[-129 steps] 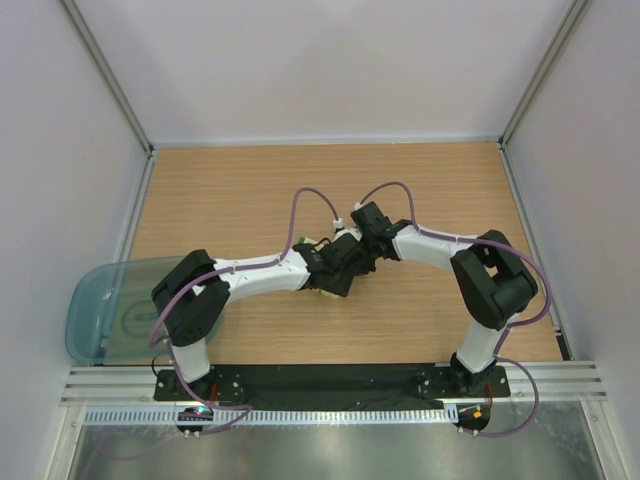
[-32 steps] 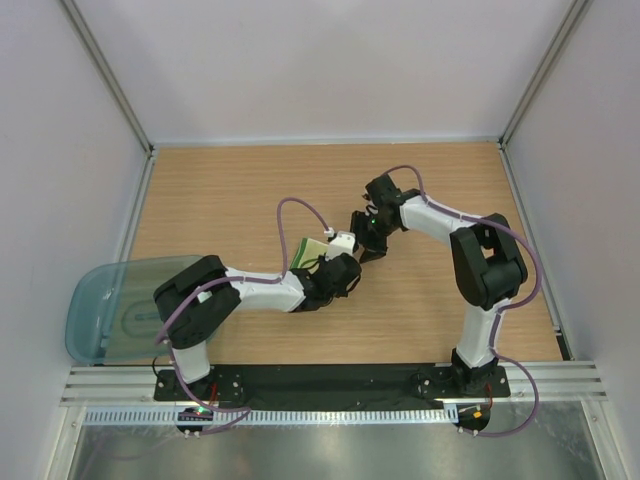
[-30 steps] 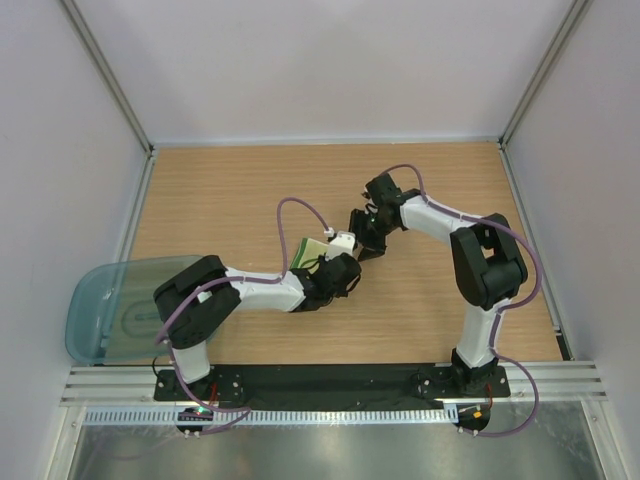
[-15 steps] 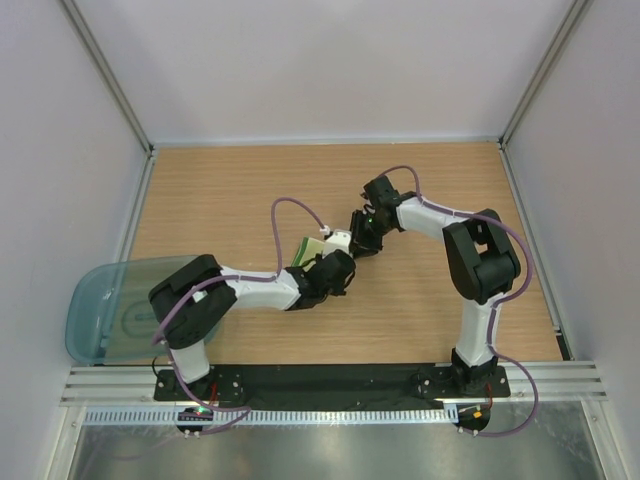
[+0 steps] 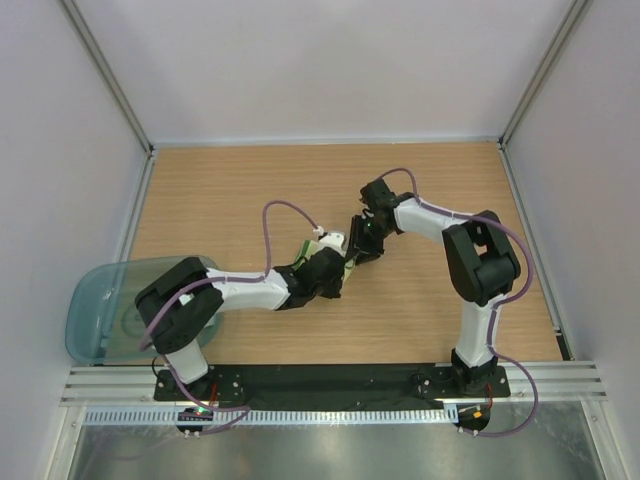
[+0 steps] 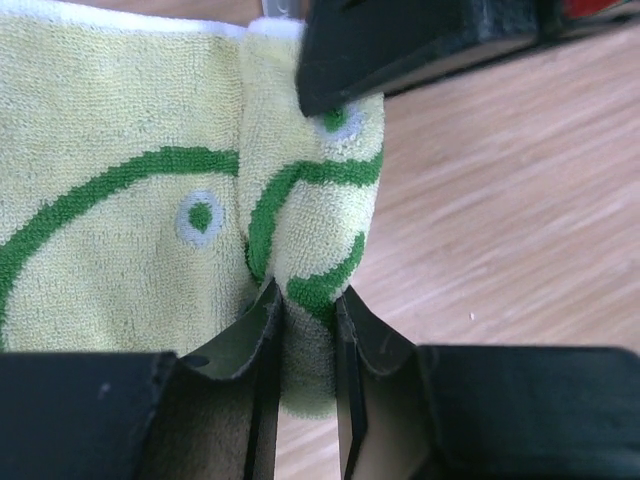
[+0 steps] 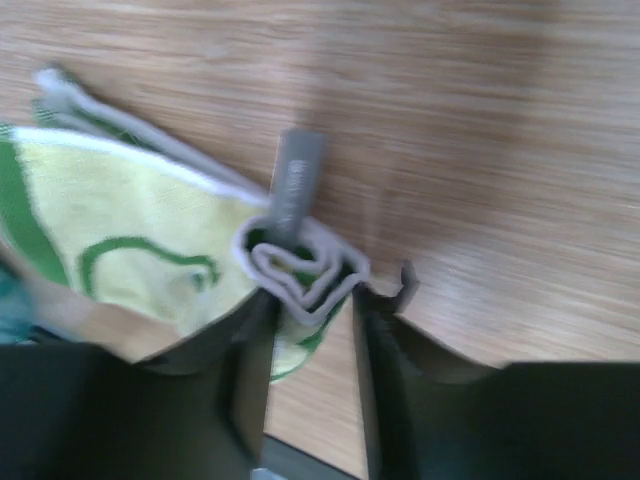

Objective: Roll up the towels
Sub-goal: Roll the towel

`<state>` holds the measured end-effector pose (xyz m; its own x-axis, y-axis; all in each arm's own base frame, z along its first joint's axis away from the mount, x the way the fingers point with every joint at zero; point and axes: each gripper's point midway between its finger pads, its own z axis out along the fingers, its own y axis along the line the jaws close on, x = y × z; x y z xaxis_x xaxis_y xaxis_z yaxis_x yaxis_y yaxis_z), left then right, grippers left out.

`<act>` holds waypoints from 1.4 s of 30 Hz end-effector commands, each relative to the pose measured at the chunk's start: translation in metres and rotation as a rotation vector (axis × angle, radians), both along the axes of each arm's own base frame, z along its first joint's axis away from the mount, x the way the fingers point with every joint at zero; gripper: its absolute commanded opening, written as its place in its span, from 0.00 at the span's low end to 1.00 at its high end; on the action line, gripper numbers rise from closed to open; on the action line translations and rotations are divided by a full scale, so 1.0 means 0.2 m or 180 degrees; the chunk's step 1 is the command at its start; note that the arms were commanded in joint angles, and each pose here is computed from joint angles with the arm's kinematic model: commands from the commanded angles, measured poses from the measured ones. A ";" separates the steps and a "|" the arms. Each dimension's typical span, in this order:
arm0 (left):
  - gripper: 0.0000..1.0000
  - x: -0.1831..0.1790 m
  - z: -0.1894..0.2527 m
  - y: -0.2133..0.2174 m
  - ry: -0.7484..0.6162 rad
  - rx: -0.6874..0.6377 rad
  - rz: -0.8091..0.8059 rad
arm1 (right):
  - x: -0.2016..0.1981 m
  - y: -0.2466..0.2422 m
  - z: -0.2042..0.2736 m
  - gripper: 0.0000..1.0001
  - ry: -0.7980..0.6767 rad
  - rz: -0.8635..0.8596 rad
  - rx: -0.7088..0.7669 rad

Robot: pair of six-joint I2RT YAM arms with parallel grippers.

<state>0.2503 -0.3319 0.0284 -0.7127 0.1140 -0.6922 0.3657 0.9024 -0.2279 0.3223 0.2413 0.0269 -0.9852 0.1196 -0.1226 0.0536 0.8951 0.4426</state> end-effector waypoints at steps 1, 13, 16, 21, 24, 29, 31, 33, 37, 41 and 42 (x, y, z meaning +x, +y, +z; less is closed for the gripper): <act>0.07 -0.20 -0.07 0.09 0.0471 0.0145 -0.0191 | 0.04 -0.25 -0.03 0.46 -0.0121 -0.0141 -0.0695; 0.05 -0.31 0.09 -0.04 0.0872 -0.0729 -0.0228 | 0.13 -0.50 0.15 0.60 -0.0328 -0.0592 -0.0711; 0.05 -0.32 0.12 -0.06 0.1046 -0.1084 -0.0109 | 0.10 -0.52 0.16 0.60 -0.0355 -0.0621 -0.0734; 0.01 -0.28 0.09 0.02 0.1351 -0.1736 0.0305 | 0.05 -0.50 0.18 0.60 -0.0378 -0.0609 -0.0609; 0.00 -0.29 0.06 0.06 0.1524 -0.1930 0.0470 | 0.04 -0.42 0.23 0.60 -0.0491 -0.0523 -0.0265; 0.00 -0.27 -0.01 0.14 0.1923 -0.2164 0.0860 | -0.07 -0.22 0.31 0.61 -0.0638 -0.0322 0.0723; 0.00 -0.27 -0.03 0.16 0.2004 -0.2320 0.0924 | -0.08 -0.13 0.38 0.66 -0.0824 -0.0208 0.1088; 0.00 -0.26 -0.05 0.16 0.2101 -0.2380 0.0991 | -0.11 -0.09 0.36 0.68 -0.0816 -0.0200 0.1253; 0.00 -0.28 -0.11 0.17 0.2236 -0.2312 0.1076 | -0.15 -0.01 0.30 0.69 -0.0825 -0.0099 0.1369; 0.00 -0.28 -0.15 0.19 0.2334 -0.2383 0.1198 | -0.20 0.08 0.21 0.69 -0.0788 0.0005 0.1381; 0.00 -0.28 -0.17 0.20 0.2357 -0.2393 0.1260 | -0.21 0.12 0.21 0.69 -0.0846 0.0064 0.1411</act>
<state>0.2074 -0.3099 0.0282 -0.8989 -0.4365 0.0390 -0.2438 0.4243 -0.8721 0.2713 0.2415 0.0552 -0.9508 0.2034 -0.2338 -0.0333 0.6829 0.7297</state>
